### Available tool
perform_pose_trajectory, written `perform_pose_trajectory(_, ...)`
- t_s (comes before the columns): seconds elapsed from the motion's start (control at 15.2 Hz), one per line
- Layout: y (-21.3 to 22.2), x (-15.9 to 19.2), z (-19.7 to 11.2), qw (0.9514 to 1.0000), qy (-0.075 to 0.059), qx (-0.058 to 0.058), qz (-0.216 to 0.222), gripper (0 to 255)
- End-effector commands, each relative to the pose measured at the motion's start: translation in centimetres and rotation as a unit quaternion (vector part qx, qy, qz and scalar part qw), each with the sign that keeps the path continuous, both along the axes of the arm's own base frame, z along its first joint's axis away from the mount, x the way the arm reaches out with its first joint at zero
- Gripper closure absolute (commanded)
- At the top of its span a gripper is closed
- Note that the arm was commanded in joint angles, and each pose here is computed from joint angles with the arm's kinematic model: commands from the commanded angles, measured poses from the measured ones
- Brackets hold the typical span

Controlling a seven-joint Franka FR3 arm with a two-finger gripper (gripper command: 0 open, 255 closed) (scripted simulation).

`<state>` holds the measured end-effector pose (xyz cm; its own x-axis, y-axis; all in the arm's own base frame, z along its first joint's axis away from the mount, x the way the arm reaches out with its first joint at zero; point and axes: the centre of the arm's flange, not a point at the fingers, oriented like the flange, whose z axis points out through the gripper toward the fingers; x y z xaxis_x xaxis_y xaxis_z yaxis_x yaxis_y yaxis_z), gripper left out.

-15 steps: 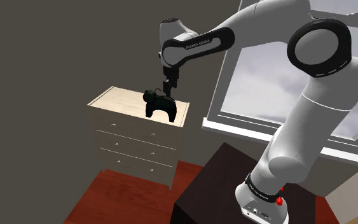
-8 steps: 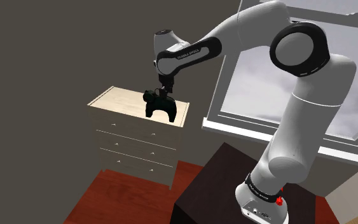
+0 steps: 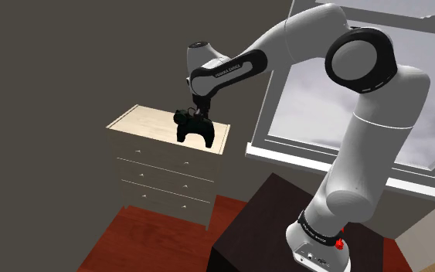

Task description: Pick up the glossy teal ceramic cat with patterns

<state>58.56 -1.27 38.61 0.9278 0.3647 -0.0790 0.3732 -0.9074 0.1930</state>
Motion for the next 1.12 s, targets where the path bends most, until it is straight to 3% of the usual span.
perform_pose_trajectory(0.0,0.0,0.0,-0.2,1.0,0.002,0.0,0.0,255)
perform_pose_trajectory(0.33,0.0,0.0,-0.2,1.0,0.002,0.0,0.0,255)
perform_pose_trajectory(1.06,0.0,0.0,5.6,1.0,0.002,0.0,0.0,255)
